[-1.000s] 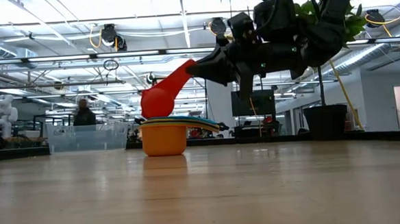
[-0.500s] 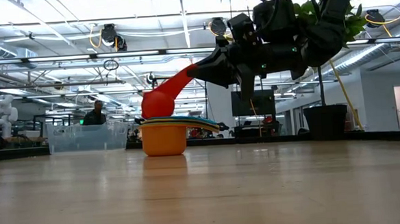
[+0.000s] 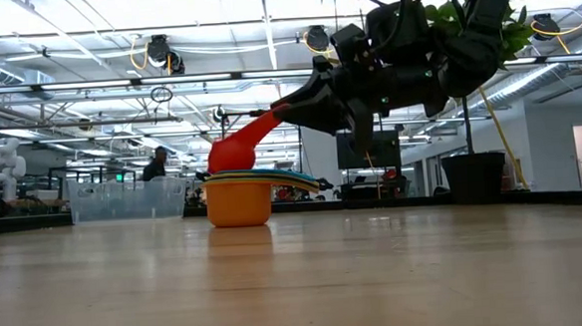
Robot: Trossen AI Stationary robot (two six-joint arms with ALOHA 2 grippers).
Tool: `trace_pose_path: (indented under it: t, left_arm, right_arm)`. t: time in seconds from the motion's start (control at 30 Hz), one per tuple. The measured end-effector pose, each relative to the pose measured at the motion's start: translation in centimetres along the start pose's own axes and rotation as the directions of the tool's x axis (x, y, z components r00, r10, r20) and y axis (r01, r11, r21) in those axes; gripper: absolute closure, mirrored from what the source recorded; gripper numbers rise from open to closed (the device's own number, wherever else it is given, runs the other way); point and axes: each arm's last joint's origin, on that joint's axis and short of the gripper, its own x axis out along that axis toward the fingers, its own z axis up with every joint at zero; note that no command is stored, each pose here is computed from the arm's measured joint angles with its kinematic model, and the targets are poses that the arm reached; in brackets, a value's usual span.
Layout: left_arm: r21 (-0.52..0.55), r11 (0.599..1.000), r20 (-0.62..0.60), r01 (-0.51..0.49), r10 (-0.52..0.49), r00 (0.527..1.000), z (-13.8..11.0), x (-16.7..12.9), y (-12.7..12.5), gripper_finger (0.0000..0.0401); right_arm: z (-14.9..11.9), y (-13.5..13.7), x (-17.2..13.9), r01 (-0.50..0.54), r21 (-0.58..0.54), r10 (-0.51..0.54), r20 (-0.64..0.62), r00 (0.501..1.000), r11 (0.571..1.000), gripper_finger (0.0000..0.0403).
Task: Nest measuring cups in basket
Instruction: Stack the red measuring cup on top of the light blue measuring cup
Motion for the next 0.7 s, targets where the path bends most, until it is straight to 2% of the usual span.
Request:
trace_pose_path:
  t: [0.27,0.4,0.53,0.7]
  left_arm:
    - [0.0,1.0,-0.001,0.0,0.0,1.0,0.0,0.0,0.0,0.0254]
    - [0.001,1.0,-0.001,0.001,-0.001,1.0,0.0,0.0,0.0,0.0254]
    - [0.001,1.0,-0.001,0.006,-0.006,1.0,0.0,0.0,-0.1,0.0254]
    - [0.001,1.0,-0.001,0.007,-0.007,1.0,0.0,0.0,-0.1,0.0254]
  right_arm:
    - [-0.2,0.1,0.0,-0.04,0.004,0.04,0.01,0.999,0.999,0.0289]
    - [-0.4,-0.2,-0.2,-0.052,0.049,0.051,0.021,0.998,0.997,0.027]
    - [-0.8,-0.5,-0.3,-0.05,0.153,0.047,0.018,0.999,0.987,0.0249]
    - [-1.4,-1.0,-0.6,-0.11,0.327,0.096,0.058,0.994,0.939,0.0226]
